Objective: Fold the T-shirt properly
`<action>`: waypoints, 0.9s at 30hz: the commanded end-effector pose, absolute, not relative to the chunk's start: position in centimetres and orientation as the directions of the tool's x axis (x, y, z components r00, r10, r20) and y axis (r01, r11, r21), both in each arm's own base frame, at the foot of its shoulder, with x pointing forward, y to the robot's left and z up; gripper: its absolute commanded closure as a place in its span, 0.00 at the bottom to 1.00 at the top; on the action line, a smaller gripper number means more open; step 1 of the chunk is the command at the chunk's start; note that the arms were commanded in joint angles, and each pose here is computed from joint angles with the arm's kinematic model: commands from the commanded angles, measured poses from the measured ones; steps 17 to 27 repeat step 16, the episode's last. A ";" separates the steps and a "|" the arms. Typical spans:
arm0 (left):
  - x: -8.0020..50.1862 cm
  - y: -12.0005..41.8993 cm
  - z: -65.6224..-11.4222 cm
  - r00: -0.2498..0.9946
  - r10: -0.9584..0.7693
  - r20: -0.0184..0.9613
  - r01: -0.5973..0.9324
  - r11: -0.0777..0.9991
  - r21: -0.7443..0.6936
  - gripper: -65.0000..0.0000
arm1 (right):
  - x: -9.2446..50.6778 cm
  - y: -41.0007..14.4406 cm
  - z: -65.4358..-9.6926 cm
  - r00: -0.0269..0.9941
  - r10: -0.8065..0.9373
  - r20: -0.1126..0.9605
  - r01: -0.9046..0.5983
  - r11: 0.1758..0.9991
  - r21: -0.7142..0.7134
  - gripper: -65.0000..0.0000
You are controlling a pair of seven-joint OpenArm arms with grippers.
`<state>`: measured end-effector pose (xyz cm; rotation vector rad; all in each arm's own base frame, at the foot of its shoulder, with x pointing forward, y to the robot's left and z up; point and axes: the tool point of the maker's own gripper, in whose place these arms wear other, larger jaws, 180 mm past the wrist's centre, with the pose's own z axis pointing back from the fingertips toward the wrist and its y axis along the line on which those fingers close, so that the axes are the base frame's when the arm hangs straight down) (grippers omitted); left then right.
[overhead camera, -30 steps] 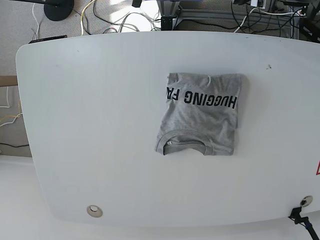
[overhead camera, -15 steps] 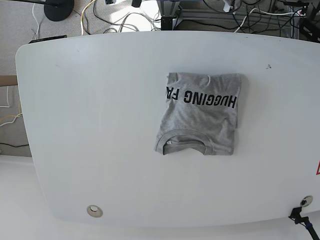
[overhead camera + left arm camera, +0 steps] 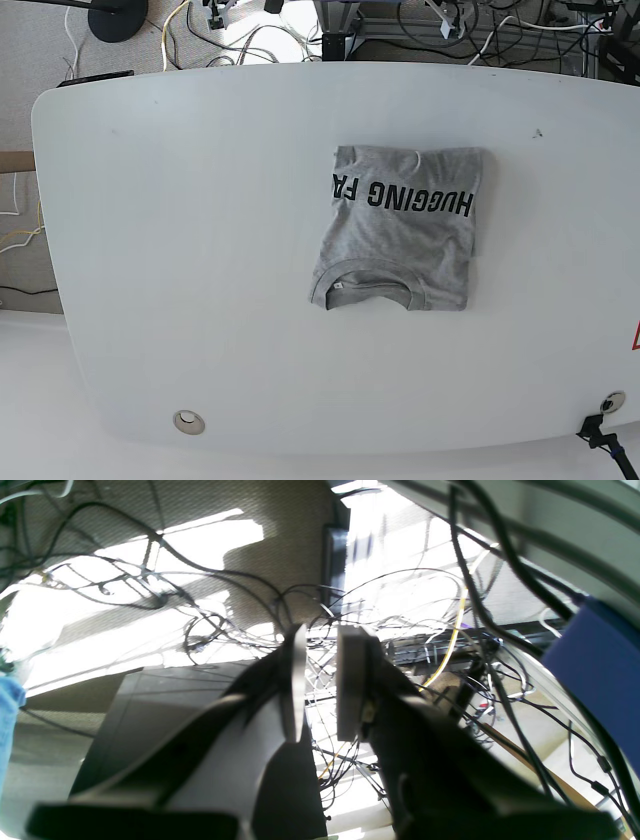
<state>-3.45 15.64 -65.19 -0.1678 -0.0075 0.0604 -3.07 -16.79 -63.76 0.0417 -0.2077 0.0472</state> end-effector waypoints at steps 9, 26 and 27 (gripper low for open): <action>-2.0 15.5 -65.5 0.997 0.070 0.011 -0.068 0.986 -0.155 0.87 | -4.4 -16.3 -65.0 0.991 0.015 0.129 -0.019 0.999 0.028 1.00; -0.5 15.4 -65.5 0.997 0.071 0.033 -0.065 0.985 -0.158 0.87 | -4.8 -16.5 -65.5 0.996 0.001 0.088 -0.003 1.000 0.016 1.00; -0.5 15.4 -65.5 0.997 0.071 0.033 -0.065 0.985 -0.158 0.87 | -4.8 -16.5 -65.5 0.996 0.001 0.088 -0.003 1.000 0.016 1.00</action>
